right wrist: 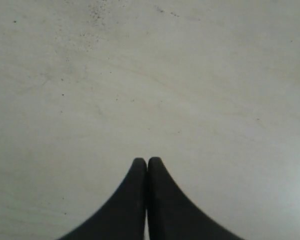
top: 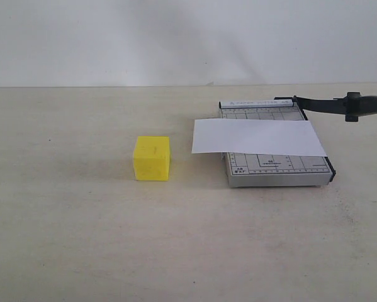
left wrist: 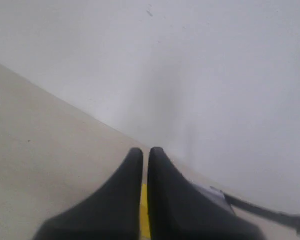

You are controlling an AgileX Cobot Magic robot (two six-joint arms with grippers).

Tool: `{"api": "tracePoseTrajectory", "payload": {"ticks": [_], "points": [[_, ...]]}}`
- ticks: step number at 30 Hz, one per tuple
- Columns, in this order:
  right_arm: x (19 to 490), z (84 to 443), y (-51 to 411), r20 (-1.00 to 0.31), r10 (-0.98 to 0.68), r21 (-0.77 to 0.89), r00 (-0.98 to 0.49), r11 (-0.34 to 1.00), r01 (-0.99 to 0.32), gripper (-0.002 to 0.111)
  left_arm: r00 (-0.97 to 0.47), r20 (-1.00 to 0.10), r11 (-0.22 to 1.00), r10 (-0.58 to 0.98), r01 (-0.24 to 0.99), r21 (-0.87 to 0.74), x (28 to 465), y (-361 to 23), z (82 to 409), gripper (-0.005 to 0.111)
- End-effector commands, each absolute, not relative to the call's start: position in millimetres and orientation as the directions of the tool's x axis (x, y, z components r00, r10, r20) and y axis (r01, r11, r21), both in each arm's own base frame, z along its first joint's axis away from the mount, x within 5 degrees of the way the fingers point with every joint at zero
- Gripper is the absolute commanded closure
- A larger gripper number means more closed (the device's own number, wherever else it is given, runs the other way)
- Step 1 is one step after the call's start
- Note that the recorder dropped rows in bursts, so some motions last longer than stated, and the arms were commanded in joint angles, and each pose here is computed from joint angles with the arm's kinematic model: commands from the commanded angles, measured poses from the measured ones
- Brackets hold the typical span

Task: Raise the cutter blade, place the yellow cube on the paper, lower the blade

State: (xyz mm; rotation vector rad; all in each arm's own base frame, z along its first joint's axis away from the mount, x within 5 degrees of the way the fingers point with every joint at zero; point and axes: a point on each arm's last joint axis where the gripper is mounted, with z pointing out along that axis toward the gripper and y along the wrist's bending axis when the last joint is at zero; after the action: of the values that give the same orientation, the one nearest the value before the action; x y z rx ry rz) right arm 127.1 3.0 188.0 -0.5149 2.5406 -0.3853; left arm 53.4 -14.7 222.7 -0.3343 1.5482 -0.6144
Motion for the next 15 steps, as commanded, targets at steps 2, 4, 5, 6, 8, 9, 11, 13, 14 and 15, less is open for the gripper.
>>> {"api": "tracePoseTrajectory", "payload": {"ticks": [2, 4, 5, 6, 8, 9, 11, 13, 14, 15], "points": [[153.9, 179.2, 20.5, -0.598, -0.167, -0.124, -0.784, 0.985, -0.116, 0.108, -0.278, -0.943, 0.88, -0.183, 0.383, -0.283, 63.2, -39.3, 283.5, 0.102], [161.5, 176.8, 26.9, -0.637, -0.001, 0.022, -0.771, 1.0, -0.019, 0.108, -0.36, -0.925, 0.861, -0.12, 0.426, -0.278, 80.2, -45.3, 304.1, 0.102], [164.3, 176.5, 29.5, -0.648, 0.047, 0.071, -0.76, 0.997, 0.001, 0.108, -0.397, -0.911, 0.854, -0.11, 0.432, -0.291, 92.9, -47.3, 315.0, 0.102], [166.3, 175.3, 32.3, -0.656, 0.098, 0.126, -0.749, 0.992, 0.019, 0.108, -0.428, -0.898, 0.847, -0.096, 0.438, -0.3, 106.7, -49.1, 324.9, 0.102], [169.3, 175.2, 35.3, -0.663, 0.143, 0.178, -0.735, 0.984, 0.03, 0.108, -0.48, -0.874, 0.837, -0.08, 0.444, -0.321, 132.9, -52.2, 339.8, 0.102], [169.9, 175.4, 36.0, -0.665, 0.148, 0.187, -0.732, 0.982, 0.029, 0.108, -0.507, -0.859, 0.827, -0.068, 0.453, -0.333, 146.3, -54.6, 346.8, 0.102], [169.6, 174.5, 35.4, -0.658, 0.152, 0.184, -0.737, 0.982, 0.038, 0.108, -0.557, -0.829, 0.803, -0.04, 0.476, -0.358, 173.4, -61.8, 355.2, 0.102], [167.0, 171.9, 32.4, -0.632, 0.151, 0.157, -0.76, 0.985, 0.066, 0.108, -0.598, -0.802, 0.776, 0.002, 0.507, -0.375, 195.2, -74.0, 354.9, 0.102], [165.5, 170.5, 30.7, -0.618, 0.145, 0.137, -0.773, 0.988, 0.076, 0.108, -0.619, -0.785, 0.759, 0.03, 0.525, -0.385, 205.8, -83.5, 351.5, 0.102], [163.3, 168.4, 28.2, -0.596, 0.129, 0.103, -0.792, 0.991, 0.084, 0.108, -0.639, -0.766, 0.74, 0.064, 0.546, -0.394, 214.9, -95.3, 346.0, 0.102]]}}
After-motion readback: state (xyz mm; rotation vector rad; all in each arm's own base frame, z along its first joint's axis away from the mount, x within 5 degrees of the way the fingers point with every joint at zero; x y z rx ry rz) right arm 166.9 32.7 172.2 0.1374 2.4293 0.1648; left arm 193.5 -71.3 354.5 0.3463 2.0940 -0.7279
